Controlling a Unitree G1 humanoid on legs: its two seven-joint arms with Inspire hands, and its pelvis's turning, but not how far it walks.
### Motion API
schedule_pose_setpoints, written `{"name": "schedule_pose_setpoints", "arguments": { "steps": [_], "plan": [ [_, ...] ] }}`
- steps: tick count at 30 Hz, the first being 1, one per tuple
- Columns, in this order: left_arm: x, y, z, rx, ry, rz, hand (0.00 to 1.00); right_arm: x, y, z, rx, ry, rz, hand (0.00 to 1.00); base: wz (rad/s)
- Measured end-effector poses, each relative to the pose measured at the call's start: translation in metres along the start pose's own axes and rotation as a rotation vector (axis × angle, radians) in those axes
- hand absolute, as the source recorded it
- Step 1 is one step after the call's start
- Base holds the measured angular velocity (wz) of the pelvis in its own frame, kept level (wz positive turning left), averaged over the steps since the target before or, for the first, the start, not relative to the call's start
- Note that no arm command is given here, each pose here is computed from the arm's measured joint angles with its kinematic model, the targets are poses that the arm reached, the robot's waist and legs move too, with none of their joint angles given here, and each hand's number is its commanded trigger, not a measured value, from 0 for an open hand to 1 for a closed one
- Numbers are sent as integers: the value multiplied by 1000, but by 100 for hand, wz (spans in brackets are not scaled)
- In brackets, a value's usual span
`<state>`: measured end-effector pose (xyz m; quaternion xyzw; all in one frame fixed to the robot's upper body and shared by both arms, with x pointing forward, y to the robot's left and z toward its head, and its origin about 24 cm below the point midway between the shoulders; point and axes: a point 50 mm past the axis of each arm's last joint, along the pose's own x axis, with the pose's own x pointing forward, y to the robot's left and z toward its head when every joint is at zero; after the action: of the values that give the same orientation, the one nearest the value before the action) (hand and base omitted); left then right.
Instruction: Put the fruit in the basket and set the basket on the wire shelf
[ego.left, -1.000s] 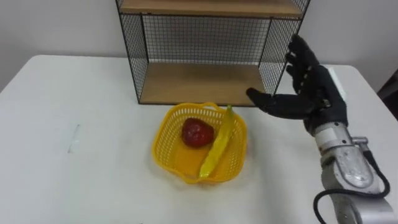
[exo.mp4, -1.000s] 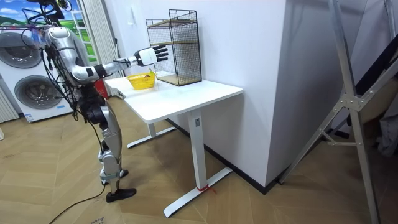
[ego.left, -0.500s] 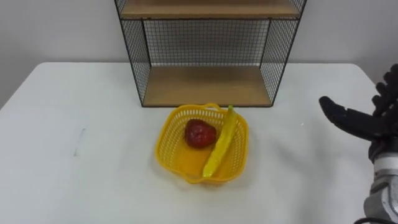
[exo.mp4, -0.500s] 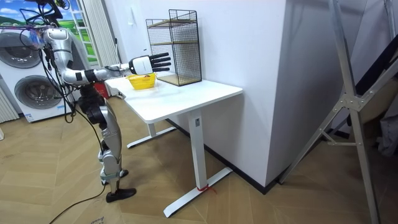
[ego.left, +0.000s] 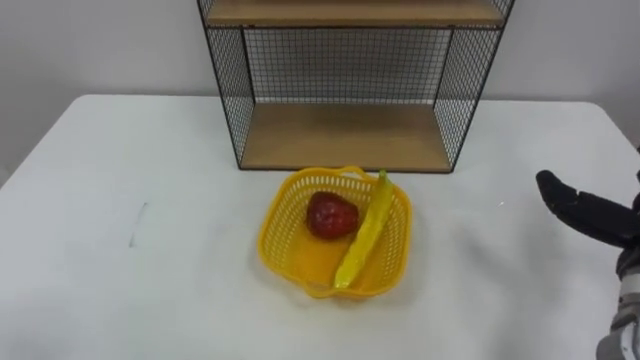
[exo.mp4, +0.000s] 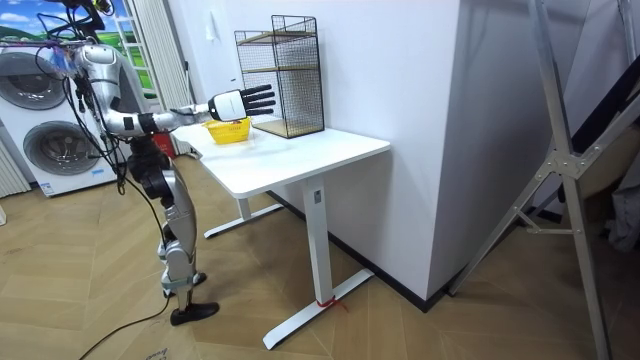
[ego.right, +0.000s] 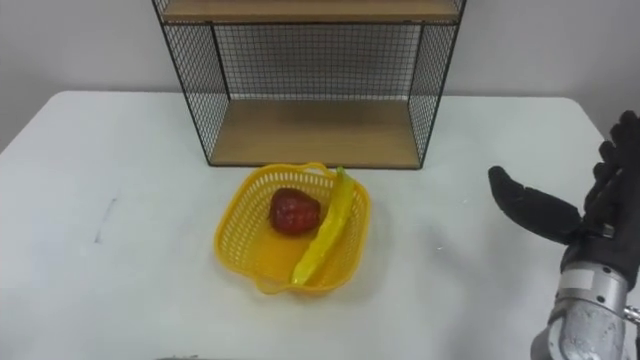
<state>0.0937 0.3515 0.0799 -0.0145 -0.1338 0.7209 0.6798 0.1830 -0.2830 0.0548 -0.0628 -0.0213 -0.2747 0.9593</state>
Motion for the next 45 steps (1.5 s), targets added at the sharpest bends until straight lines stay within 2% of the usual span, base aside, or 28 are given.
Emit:
{"name": "schedule_pose_setpoints", "arguments": {
  "steps": [5,10,11,13,16,19,22,29,34,45],
  "plan": [
    [-16,-20,-2,-82,87,-182,0,-7,9,-7,61,38,48,0,5],
    [-60,-63,-9,-215,259,-510,0,-15,35,-15,108,84,202,0,0],
    [-66,-67,-10,-228,278,-546,0,-16,38,-16,120,91,215,0,0],
    [-87,-77,-15,-259,349,-701,0,-20,49,-24,151,127,277,0,-5],
    [-109,-84,-22,-257,396,-878,0,-24,54,-33,162,169,296,0,-9],
    [-128,-88,-35,-239,451,-1015,0,-26,58,-34,196,176,304,0,-3],
    [-139,-88,-43,-220,487,-1109,0,-24,68,-36,211,177,344,0,-1],
    [-152,-84,-60,-187,546,-1269,0,-26,85,-41,227,190,456,0,-6],
    [-173,-80,-71,-150,639,-1395,0,-36,94,-57,207,260,521,0,0],
    [-190,-78,-72,-145,700,-1492,0,-39,99,-58,223,269,550,0,0]
  ]
}}
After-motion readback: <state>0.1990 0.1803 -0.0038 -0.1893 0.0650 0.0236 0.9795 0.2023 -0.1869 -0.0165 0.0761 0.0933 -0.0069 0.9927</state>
